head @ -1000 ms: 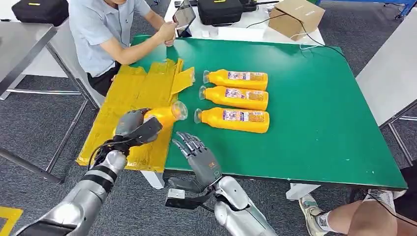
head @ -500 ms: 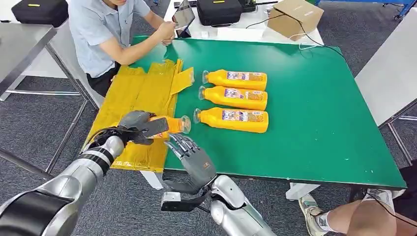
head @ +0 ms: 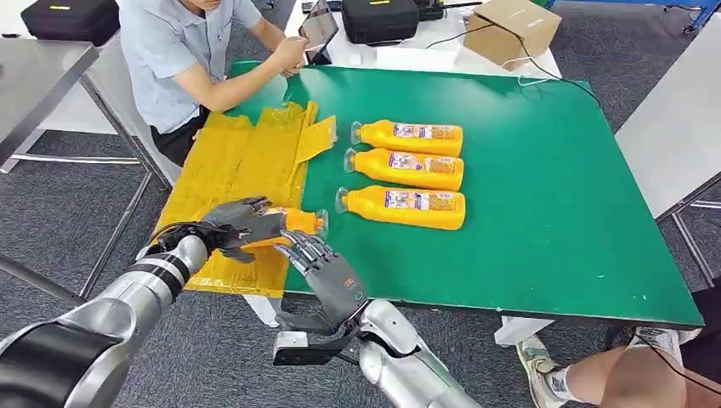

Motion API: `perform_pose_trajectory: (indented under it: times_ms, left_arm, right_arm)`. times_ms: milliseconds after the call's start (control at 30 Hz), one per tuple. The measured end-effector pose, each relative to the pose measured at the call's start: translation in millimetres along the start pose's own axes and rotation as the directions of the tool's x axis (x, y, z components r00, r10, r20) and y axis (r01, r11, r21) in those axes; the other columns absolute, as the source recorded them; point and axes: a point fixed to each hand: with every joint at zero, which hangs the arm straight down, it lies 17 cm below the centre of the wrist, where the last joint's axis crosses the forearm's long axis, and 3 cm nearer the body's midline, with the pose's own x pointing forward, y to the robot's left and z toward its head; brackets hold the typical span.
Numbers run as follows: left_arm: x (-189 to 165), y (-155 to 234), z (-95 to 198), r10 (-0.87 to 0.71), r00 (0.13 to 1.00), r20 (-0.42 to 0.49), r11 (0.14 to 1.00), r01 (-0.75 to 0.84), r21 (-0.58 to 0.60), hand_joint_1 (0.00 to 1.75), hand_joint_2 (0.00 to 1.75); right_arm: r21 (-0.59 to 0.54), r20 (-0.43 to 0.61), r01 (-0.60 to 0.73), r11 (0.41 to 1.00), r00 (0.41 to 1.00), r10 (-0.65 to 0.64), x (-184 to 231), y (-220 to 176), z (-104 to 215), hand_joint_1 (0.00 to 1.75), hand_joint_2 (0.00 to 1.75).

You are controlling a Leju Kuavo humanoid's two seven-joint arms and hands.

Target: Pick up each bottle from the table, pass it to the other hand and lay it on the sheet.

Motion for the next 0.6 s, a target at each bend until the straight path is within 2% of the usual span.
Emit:
perform_pose_trajectory:
  times_ms: [167,367,433,500,600]
  left_arm:
    - [4.7,2.1,-0.6,0.013,1.000,0.020,1.000,-0.013,0.013,0.00,1.75]
    - [40.2,33.6,2.2,0.166,0.962,0.218,0.965,-0.204,0.166,0.00,1.75]
    - [54.1,44.1,7.1,0.277,0.911,0.304,0.922,-0.341,0.181,0.00,1.75]
    - [64.3,52.8,14.6,0.419,0.821,0.388,0.849,-0.506,0.154,0.00,1.75]
    - [65.1,67.2,24.7,0.525,0.722,0.451,0.752,-0.642,0.152,0.00,1.75]
  right_arm:
    - [0.009,-0.006,0.005,1.000,1.000,-0.005,-0.6,4.1,1.4,0.00,0.00]
    - [0.013,-0.011,0.007,1.000,1.000,-0.006,-2.7,6.4,3.6,0.00,0.00]
    - [0.012,-0.010,0.007,1.000,1.000,-0.007,-2.3,6.5,3.8,0.00,0.00]
    - [0.007,-0.009,0.005,1.000,1.000,-0.005,-2.0,5.9,4.0,0.00,0.00]
    - [-0.002,-0.009,0.005,1.000,1.000,-0.005,-2.3,4.7,4.3,0.00,0.00]
